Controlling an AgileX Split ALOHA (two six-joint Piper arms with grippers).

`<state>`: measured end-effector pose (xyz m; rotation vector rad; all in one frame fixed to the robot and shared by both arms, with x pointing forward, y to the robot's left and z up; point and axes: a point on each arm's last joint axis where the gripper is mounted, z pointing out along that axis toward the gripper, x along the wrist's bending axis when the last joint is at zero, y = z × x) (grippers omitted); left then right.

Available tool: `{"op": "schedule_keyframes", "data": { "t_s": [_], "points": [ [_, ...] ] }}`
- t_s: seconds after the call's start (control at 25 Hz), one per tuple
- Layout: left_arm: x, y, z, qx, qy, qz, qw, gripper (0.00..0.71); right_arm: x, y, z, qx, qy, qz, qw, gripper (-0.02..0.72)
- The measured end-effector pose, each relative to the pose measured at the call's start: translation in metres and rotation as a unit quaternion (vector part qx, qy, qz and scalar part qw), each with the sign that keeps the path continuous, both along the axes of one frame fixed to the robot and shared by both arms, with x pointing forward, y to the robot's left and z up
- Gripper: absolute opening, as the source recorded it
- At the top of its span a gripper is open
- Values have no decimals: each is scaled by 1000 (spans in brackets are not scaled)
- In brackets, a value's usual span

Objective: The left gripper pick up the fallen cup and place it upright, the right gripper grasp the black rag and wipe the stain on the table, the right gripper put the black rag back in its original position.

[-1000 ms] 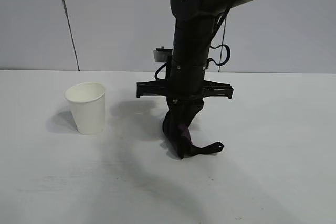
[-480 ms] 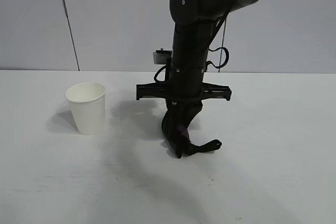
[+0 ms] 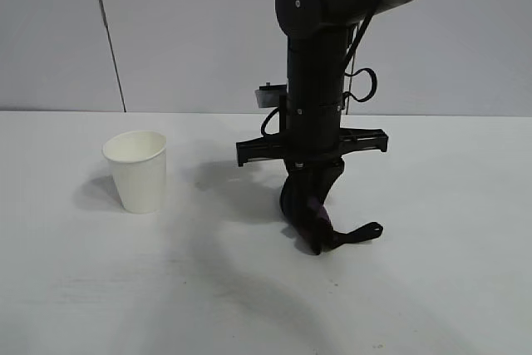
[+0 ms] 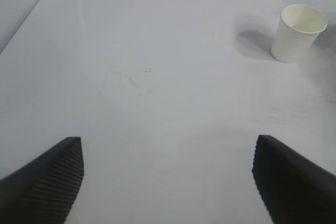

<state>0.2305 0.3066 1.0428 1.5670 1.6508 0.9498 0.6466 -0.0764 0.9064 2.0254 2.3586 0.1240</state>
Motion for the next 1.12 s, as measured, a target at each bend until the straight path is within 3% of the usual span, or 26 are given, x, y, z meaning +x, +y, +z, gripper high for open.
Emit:
{"op": "schedule_keyframes", "data": {
  "t_s": [0.12, 0.4, 0.48, 0.68, 0.8, 0.92, 1.12],
  "points": [
    [0, 0, 0, 0, 0, 0, 1000, 630, 2, 7, 1, 37, -8, -14, 999, 79],
    [0, 0, 0, 0, 0, 0, 1000, 630, 2, 7, 1, 44, -9, -16, 999, 98],
    [0, 0, 0, 0, 0, 0, 1000, 630, 2, 6, 1, 44, -8, -11, 999, 187],
    [0, 0, 0, 0, 0, 0, 1000, 630, 2, 6, 1, 43, -1, -9, 999, 571],
    [0, 0, 0, 0, 0, 0, 1000, 630, 1, 5, 4, 44, -2, -9, 999, 634],
    [0, 0, 0, 0, 0, 0, 1000, 630, 0, 5, 17, 50, -12, -9, 999, 647],
    [0, 0, 0, 0, 0, 0, 1000, 630, -5, 2, 64, 69, -51, -6, 996, 650]
  ]
}}
